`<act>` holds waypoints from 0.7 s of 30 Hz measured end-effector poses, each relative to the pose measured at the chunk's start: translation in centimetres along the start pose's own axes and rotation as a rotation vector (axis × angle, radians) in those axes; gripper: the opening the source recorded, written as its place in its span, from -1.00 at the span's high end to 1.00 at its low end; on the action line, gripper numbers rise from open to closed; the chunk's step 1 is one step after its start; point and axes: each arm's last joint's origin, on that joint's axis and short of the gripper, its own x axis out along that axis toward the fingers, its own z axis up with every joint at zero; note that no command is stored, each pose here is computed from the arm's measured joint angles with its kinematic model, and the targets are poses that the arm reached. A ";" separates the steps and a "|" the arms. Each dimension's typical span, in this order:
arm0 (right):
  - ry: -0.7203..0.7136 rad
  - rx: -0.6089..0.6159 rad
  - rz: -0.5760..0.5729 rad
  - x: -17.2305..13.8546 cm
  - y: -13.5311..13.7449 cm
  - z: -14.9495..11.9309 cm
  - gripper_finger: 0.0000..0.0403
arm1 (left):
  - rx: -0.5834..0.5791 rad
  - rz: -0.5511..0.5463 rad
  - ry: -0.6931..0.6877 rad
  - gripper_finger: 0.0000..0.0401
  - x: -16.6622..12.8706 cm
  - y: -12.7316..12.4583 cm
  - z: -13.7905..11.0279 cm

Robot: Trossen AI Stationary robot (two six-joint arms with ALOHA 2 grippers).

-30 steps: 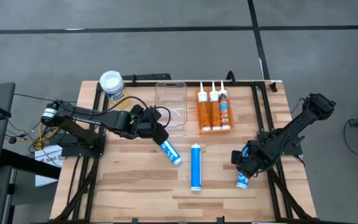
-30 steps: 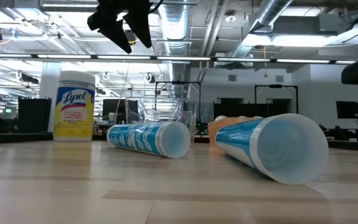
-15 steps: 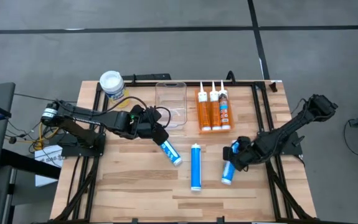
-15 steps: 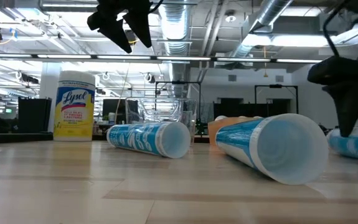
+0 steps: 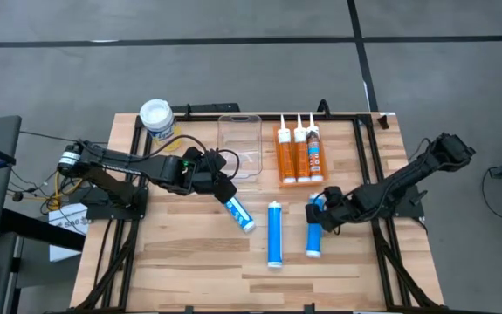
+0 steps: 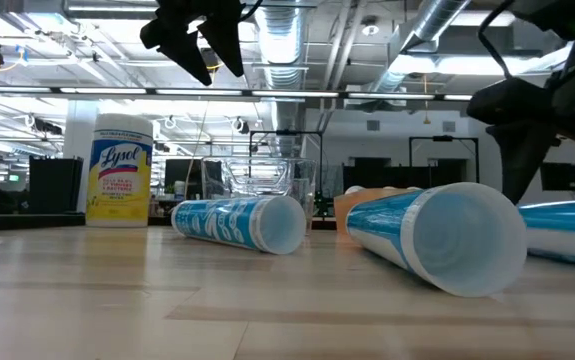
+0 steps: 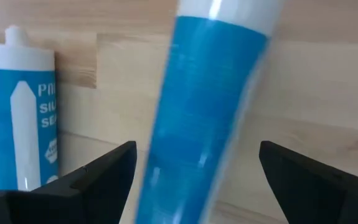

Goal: Pick & place silicon tubes, Sealant and Lysol wipes
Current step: Put the right blue sealant into the transparent bin

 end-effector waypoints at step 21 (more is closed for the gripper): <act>-0.022 -0.028 -0.025 0.8 0.1 -0.1 -0.62 | 0.000 -0.004 -0.001 -0.75 -0.1 -0.1 0.0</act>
